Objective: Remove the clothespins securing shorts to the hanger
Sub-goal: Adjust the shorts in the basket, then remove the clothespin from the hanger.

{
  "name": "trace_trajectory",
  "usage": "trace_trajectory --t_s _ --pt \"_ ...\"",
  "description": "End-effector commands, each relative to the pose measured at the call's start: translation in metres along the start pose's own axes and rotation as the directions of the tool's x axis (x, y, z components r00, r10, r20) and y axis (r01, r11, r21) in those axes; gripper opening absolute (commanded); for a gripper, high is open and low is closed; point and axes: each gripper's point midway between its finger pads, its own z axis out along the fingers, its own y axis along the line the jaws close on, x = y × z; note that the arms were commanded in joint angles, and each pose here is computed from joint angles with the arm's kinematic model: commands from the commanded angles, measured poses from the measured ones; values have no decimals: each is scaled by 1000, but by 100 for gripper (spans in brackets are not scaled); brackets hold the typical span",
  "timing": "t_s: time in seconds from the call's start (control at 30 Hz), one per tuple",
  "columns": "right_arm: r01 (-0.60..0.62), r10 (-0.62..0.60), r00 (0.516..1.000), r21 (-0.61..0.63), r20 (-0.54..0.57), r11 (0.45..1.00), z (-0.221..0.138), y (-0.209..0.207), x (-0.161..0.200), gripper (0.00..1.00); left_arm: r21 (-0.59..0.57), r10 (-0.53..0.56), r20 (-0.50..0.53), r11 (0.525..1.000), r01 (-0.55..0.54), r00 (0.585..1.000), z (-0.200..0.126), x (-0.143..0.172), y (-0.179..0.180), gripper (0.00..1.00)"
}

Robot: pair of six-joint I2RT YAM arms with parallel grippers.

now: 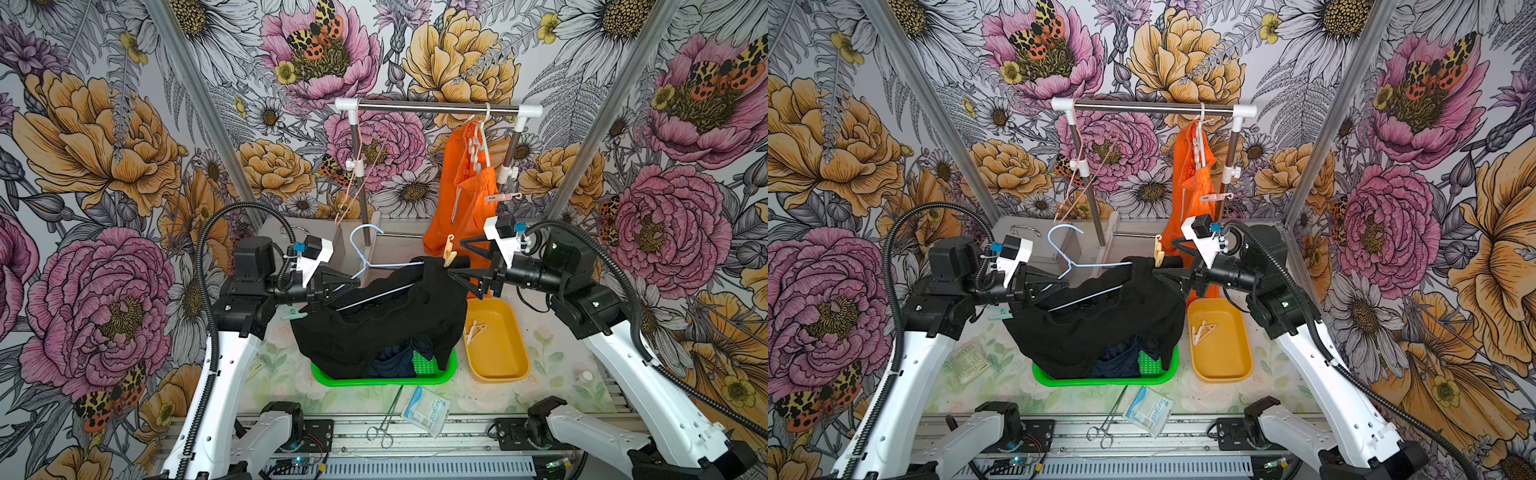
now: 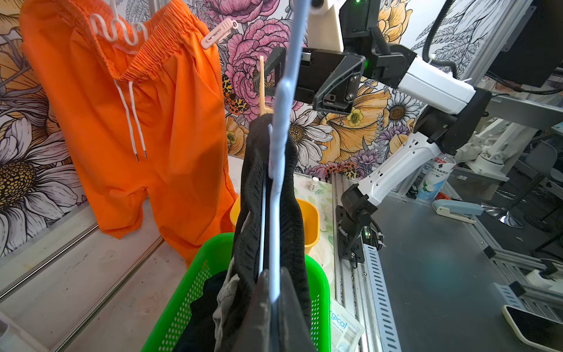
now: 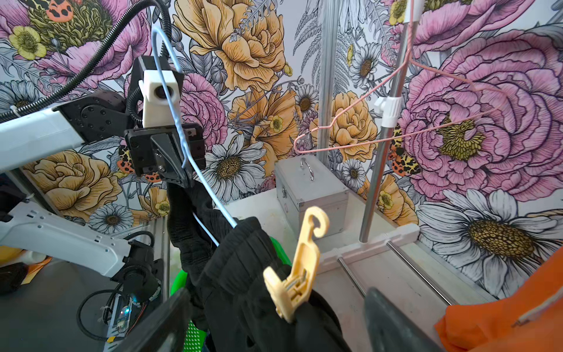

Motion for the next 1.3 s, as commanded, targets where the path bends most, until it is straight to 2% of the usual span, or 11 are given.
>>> trace_trajectory --t_s 0.0,0.43,0.7,1.27 --pt "55 -53 998 -47 33 997 0 4 -17 89 40 84 41 996 -86 996 -5 -11 -15 0" --pt "31 -26 999 -146 40 989 13 5 -32 85 49 79 39 996 -80 996 -4 -6 -22 0" --pt "27 -21 999 -157 39 987 14 5 -32 84 64 81 40 994 -83 996 -2 -5 -23 0" --pt "13 -7 1000 -205 26 979 20 7 -22 72 70 64 28 995 -65 998 2 -5 -20 0"
